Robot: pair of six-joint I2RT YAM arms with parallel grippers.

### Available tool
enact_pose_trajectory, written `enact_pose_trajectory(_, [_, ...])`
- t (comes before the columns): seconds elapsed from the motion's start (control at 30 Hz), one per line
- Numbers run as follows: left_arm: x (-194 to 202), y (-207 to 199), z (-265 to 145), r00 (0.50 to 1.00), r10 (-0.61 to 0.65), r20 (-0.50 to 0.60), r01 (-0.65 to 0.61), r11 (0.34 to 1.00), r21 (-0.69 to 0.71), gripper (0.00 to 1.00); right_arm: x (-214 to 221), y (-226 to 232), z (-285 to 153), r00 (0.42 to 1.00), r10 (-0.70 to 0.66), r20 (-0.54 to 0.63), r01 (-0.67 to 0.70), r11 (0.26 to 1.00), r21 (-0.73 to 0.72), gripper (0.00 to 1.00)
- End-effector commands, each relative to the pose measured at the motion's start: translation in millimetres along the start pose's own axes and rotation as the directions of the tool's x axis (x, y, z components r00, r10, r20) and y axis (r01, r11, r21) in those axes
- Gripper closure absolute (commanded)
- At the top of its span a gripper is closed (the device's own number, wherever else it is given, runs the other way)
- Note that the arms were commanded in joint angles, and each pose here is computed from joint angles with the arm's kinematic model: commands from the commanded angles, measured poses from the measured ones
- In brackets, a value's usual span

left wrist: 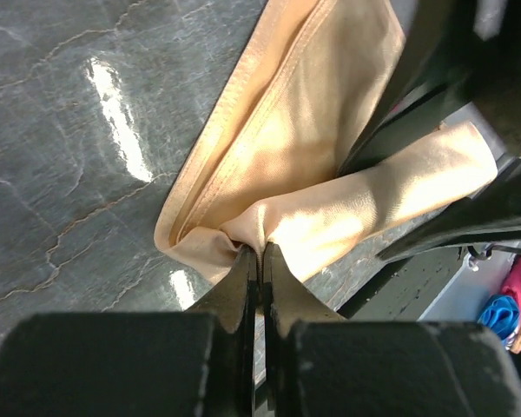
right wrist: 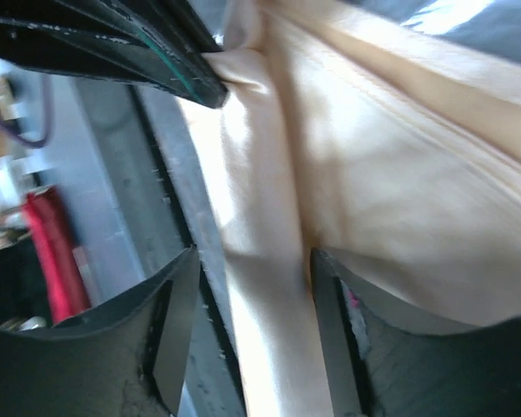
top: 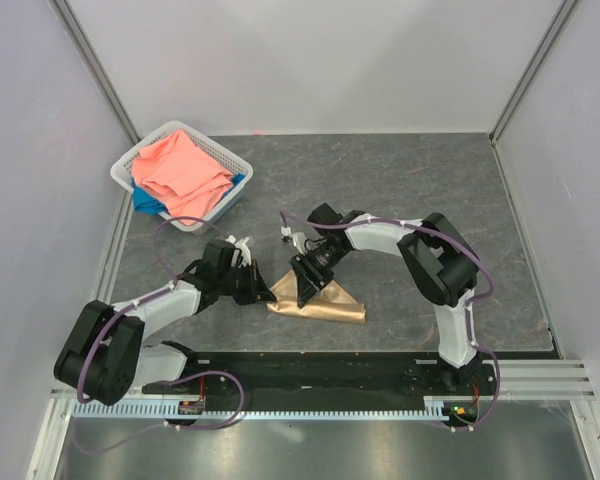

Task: Fold the napkin, place the utensils inside, and roll it up
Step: Roll the napkin with the utensil

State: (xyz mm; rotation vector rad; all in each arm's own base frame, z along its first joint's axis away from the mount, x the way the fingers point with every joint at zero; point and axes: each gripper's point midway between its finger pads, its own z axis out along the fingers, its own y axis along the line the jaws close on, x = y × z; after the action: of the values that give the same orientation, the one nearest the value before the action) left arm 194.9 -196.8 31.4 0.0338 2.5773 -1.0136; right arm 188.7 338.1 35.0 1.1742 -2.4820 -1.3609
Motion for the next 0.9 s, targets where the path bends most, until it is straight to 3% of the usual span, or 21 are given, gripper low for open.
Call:
enact_pose_trajectory(0.0, [0,11,-1,0.998,-0.052,-0.035,0.048,0.994,-0.094,0.98,-29,-7,-37,0.984,-0.158,0.078,0.134,0.959,0.248,0.35])
enact_pose_trajectory(0.07, [0,12,0,0.997,-0.069,-0.047,0.064,0.993,-0.096,0.98,-30,4,-44,0.971,-0.226,0.081,0.192,0.932,0.307,0.32])
enact_pose_trajectory(0.17, [0,9,2,0.993,-0.088,-0.075,0.082,0.993,-0.082,0.98,-27,9,-47,0.933,-0.358,0.04,0.3,0.833,0.466,0.3])
enact_pose_trajectory(0.3, [0,12,4,0.988,-0.111,-0.103,0.103,0.991,-0.084,0.98,-26,6,-52,0.846,-0.533,-0.001,0.379,0.601,0.704,0.3])
enact_pose_trajectory(0.43, [-3,12,6,0.984,-0.131,-0.122,0.123,0.99,-0.069,0.98,-23,16,-42,0.78,-0.626,-0.016,0.414,0.496,0.763,0.3])
enact_pose_trajectory(0.57, [-5,11,8,0.982,-0.131,-0.135,0.124,0.99,-0.061,0.98,-20,21,-24,0.74,-0.668,-0.074,0.476,0.443,0.76,0.29])
enact_pose_trajectory(0.87, [-7,12,11,0.979,-0.137,-0.151,0.13,0.99,-0.057,0.98,-10,3,-1,0.751,-0.638,-0.169,0.544,0.452,0.707,0.31])
